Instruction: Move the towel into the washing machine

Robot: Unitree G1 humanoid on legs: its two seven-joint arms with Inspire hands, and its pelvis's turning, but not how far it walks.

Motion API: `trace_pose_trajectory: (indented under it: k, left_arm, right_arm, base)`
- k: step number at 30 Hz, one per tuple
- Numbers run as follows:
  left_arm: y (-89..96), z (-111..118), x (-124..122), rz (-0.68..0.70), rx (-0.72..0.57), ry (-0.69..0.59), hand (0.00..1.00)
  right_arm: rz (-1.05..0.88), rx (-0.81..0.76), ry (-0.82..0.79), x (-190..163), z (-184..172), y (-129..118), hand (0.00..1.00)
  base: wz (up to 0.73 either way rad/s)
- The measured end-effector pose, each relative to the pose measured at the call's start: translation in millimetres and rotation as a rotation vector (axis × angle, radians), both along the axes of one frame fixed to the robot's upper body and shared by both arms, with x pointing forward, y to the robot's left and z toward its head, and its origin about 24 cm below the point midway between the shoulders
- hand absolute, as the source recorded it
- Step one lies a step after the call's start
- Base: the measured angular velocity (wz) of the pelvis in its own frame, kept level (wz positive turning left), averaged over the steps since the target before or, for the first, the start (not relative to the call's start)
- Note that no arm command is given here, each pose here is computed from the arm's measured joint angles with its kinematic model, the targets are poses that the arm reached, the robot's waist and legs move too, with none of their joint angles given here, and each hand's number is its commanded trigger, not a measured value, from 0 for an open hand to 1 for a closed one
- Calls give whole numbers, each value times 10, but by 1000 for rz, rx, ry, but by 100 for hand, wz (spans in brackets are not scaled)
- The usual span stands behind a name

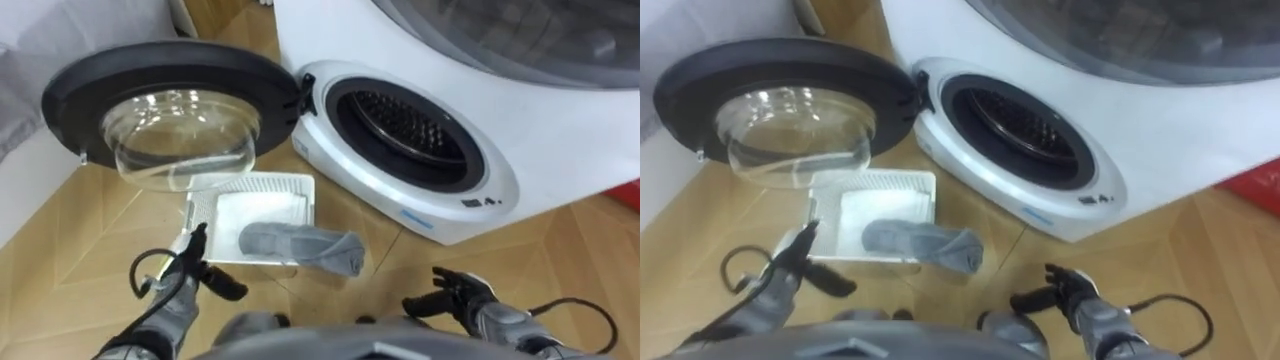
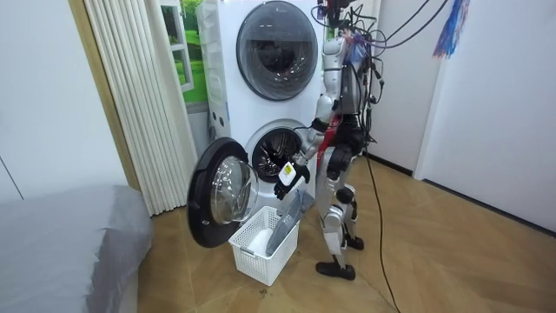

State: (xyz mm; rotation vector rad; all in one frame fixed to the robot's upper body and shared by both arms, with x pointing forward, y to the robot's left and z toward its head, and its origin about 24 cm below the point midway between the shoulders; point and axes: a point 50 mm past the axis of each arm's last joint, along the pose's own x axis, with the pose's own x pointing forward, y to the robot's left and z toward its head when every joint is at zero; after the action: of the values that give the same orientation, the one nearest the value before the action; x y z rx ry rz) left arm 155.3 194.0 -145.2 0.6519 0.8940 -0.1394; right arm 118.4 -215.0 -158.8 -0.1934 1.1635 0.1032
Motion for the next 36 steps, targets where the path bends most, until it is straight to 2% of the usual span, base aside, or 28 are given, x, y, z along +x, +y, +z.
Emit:
trace_pose_trajectory:
  k: [7, 11, 21, 26, 36]
  left_arm:
    - [-165, 79, 266, -71, 1, -46, 0]
    - [-229, 225, 560, -113, 21, -130, 0]
    - [-333, 524, 1000, -166, 127, -328, 0]
    - [-417, 652, 1153, -228, 183, -412, 0]
    - [-427, 935, 1433, -305, 330, -580, 0]
  right_arm:
    - [37, 24, -63, 269, 58, 163, 0]
    - [82, 20, -128, 543, 154, 244, 0]
    - [17, 81, -251, 814, 283, 355, 0]
    - [14, 106, -321, 917, 349, 445, 0]
    - [18, 161, -443, 1191, 551, 507, 0]
  base:
    - [-3]
    - [-8]
    - [-4]
    - [-10]
    - [-9]
